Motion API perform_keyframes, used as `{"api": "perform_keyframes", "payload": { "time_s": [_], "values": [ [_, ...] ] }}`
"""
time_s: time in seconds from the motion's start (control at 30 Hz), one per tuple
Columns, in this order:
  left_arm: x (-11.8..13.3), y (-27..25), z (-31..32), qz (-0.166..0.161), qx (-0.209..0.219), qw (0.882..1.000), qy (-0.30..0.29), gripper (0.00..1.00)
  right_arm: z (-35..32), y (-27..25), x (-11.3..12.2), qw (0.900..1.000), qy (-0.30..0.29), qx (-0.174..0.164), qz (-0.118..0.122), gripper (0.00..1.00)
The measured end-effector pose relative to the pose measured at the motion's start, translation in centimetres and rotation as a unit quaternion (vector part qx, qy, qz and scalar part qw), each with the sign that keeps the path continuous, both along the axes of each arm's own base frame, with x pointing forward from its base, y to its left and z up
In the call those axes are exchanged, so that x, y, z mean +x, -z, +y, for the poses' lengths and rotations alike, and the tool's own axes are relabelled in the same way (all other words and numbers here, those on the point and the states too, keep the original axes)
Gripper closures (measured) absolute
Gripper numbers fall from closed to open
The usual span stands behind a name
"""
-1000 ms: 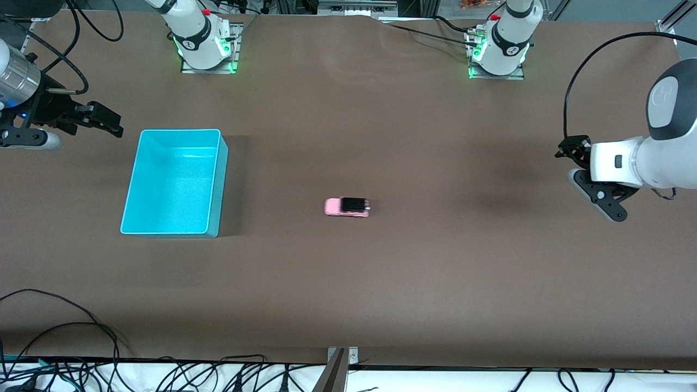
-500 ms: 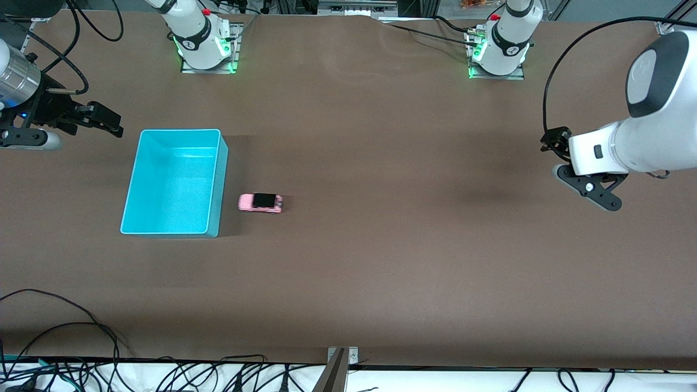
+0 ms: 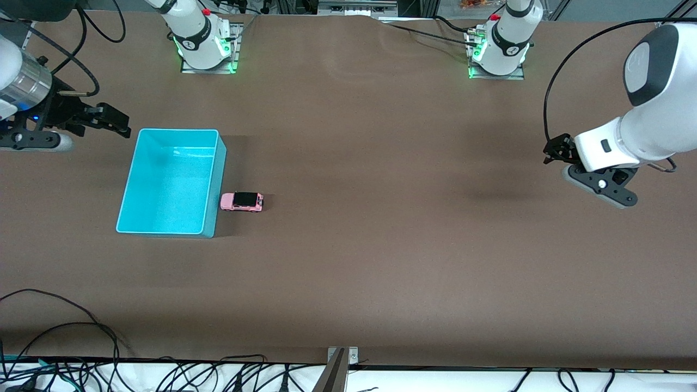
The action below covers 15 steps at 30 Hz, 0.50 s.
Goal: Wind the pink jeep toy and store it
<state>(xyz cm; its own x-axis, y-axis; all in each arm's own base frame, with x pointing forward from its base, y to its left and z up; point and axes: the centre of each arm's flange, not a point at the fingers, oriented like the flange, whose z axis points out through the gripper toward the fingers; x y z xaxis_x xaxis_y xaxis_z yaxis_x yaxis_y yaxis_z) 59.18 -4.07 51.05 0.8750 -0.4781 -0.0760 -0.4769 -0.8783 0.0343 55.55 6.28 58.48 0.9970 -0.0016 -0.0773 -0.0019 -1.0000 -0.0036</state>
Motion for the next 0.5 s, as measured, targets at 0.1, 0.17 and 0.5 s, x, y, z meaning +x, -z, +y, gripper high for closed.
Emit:
{"api": "perform_keyframes", "payload": {
  "time_s": [0.1,0.17,0.5],
  "values": [
    [-0.3,-1.0,0.3,-0.022,-0.002,1.000,-0.012,0.00,1.8,0.2,-0.2,1.000,-0.016,0.011,0.003,0.00],
    [-0.2,-1.6,0.5,-0.043,-0.003,0.999,-0.028,0.00,3.1,0.3,-0.3,0.999,-0.042,0.015,0.004,0.00],
    [0.4,-3.7,2.8,-0.109,-0.008,0.991,-0.082,0.00,5.8,2.5,0.0,0.964,-0.264,0.035,0.023,0.00]
  ]
}}
